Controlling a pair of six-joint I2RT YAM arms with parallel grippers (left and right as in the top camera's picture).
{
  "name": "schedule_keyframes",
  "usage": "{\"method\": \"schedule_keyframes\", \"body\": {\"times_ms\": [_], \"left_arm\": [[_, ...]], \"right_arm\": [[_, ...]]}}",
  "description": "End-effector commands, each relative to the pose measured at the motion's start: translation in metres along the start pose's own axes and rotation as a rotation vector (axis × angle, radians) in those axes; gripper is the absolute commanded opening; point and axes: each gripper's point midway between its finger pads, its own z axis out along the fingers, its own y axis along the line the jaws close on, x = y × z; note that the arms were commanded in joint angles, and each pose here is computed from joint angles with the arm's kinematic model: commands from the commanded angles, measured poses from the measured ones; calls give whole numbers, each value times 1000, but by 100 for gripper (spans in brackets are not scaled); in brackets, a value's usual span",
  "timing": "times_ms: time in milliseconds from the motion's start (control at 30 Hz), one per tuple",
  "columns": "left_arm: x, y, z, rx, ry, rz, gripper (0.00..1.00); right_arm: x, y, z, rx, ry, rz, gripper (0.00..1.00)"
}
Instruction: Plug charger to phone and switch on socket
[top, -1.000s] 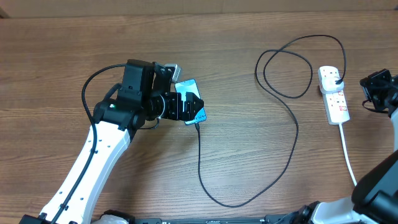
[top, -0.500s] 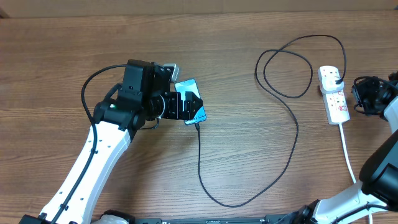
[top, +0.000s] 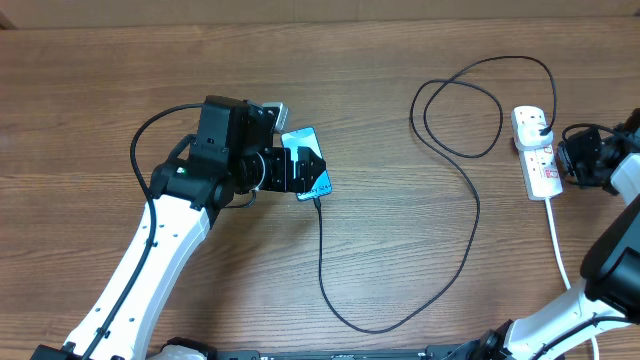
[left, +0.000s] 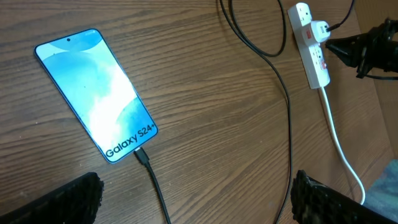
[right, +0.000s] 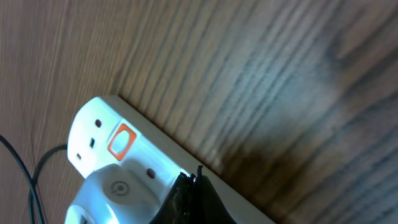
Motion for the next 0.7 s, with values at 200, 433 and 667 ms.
{"method": "schedule_keyframes", "body": {"times_ms": [200, 433, 667], "left_arm": [[-2, -4, -4, -1, -15, -10, 100], [-2, -4, -4, -1, -15, -10, 100], [-2, -4, -4, -1, -15, -13, 100]], "right_arm": [[-2, 22, 3, -2, -34, -58, 4], [-3, 21, 3, 2, -40, -59, 4], [2, 13, 15, 19, -16, -51, 4]]}}
